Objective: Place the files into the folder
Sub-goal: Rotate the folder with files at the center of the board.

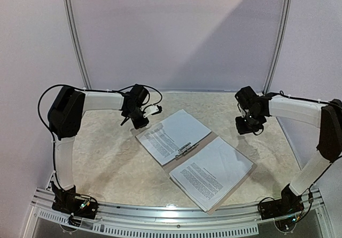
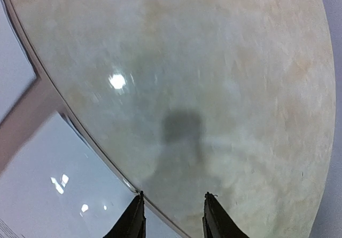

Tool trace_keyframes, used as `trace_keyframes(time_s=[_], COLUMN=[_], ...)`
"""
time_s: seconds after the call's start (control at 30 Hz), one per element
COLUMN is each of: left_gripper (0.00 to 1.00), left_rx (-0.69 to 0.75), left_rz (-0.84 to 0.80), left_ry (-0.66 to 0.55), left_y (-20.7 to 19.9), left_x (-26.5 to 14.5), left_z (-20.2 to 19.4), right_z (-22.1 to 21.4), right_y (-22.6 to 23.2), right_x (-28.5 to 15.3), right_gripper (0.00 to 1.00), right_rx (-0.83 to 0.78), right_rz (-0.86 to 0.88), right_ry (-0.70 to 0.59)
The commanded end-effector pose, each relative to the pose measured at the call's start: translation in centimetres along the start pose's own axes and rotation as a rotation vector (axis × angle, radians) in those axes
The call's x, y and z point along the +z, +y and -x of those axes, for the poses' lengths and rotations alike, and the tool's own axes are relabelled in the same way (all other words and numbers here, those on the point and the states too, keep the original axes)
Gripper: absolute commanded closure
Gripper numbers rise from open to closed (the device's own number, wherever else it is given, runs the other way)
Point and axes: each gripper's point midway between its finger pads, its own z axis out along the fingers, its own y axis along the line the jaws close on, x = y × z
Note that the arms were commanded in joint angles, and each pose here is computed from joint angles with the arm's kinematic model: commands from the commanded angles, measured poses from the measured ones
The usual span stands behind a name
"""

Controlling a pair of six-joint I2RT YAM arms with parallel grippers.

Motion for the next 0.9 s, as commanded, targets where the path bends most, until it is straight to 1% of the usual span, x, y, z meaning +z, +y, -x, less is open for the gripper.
trace_keyframes(time_s=[0.0, 0.03, 0.17, 0.27, 0.4, 0.43, 0.47, 0.5, 0.67, 0.83, 0.87], left_gripper=[0.70, 0.70, 0.70, 0.70, 0.70, 0.70, 0.70, 0.70, 0.70, 0.70, 0.70], left_rx=[0.013, 0.015, 0.027, 0.043, 0.083, 0.092, 0.098, 0.101, 0.104, 0.099, 0.096], left_rz=[0.048, 0.049, 0.014, -0.038, -0.105, -0.116, -0.128, -0.136, -0.187, -0.228, -0.237], left_ry=[-0.003, -0.005, -0.002, -0.002, 0.019, 0.022, 0.029, 0.034, 0.054, 0.055, 0.056], left_y=[1.9, 2.0, 1.5, 0.0, -2.9, -3.5, -4.1, -4.5, -6.3, -7.9, -8.3], left_x=[0.1, 0.5, 2.3, 3.1, 3.4, 3.4, 3.4, 3.3, 2.7, 0.9, 0.7], left_z=[0.2, 0.5, 0.9, 0.7, -0.5, -0.8, -1.2, -1.5, -3.1, -4.7, -5.1], right_z=[-9.7, -11.4, -16.5, -19.2, -21.5, -21.2, -21.6, -21.4, -20.6, -17.9, -17.2], right_y=[-4.0, -4.4, -4.7, -4.6, -3.4, -2.8, -2.3, -1.8, -1.3, -1.3, -1.8], right_x=[-0.9, -1.2, -1.4, -1.5, -0.6, 0.1, 0.3, 0.8, 2.4, 3.9, 4.4], right_gripper=[0.64, 0.64, 0.66, 0.70, 0.71, 0.71, 0.72, 0.73, 0.74, 0.75, 0.75], right_rx=[0.027, 0.032, 0.093, 0.144, 0.188, 0.198, 0.203, 0.209, 0.214, 0.245, 0.245], right_rz=[-0.126, -0.130, -0.105, -0.070, 0.010, 0.046, 0.073, 0.096, 0.099, 0.112, 0.085], right_ry=[0.284, 0.334, 0.449, 0.488, 0.513, 0.490, 0.501, 0.485, 0.459, 0.396, 0.374])
